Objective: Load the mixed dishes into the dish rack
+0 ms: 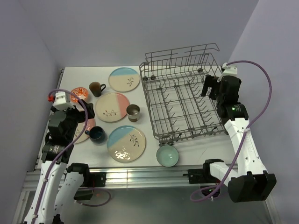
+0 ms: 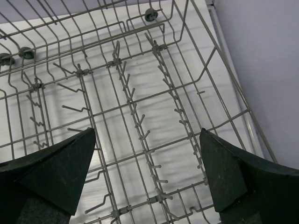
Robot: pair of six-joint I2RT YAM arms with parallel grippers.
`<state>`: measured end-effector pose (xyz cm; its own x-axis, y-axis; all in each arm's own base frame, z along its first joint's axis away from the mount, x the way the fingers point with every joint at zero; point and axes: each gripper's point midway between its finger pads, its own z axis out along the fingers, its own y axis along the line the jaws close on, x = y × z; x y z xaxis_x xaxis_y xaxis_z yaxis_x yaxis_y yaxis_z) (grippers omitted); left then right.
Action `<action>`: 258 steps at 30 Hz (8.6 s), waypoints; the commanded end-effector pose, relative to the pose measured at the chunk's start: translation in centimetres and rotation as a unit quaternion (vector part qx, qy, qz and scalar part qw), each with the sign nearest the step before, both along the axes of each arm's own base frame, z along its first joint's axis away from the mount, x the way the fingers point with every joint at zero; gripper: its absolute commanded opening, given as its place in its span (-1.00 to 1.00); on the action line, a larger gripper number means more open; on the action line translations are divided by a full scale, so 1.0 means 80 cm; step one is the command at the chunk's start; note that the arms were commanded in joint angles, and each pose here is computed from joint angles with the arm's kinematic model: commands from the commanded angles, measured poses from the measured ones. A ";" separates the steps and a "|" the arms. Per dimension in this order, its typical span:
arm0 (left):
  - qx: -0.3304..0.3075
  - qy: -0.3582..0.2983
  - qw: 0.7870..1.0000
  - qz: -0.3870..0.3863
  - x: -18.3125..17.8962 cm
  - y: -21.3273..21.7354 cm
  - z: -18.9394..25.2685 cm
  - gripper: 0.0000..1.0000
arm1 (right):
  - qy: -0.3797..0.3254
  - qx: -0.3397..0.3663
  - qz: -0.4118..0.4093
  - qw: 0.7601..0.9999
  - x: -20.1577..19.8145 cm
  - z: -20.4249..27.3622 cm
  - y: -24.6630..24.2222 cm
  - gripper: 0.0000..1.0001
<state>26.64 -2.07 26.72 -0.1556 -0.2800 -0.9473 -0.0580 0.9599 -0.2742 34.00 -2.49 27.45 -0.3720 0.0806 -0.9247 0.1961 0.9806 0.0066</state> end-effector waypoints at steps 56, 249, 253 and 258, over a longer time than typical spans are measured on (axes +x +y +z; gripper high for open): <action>-0.069 0.293 0.951 0.071 0.365 -0.024 -0.160 -0.03 | 0.096 0.025 0.586 0.804 -0.043 -0.082 0.216 0.86; -0.084 -0.012 0.986 -0.143 -0.020 -0.147 0.018 0.99 | 0.101 -0.379 0.398 0.829 0.341 -0.085 -0.010 -1.00; -0.076 -0.009 0.986 -0.146 -0.016 -0.151 0.021 0.98 | 0.107 -0.393 0.409 0.817 0.350 -0.100 -0.021 -1.00; -0.075 0.000 0.986 -0.151 -0.012 -0.157 0.016 0.98 | 0.111 -0.413 0.420 0.801 0.361 -0.118 -0.027 -1.00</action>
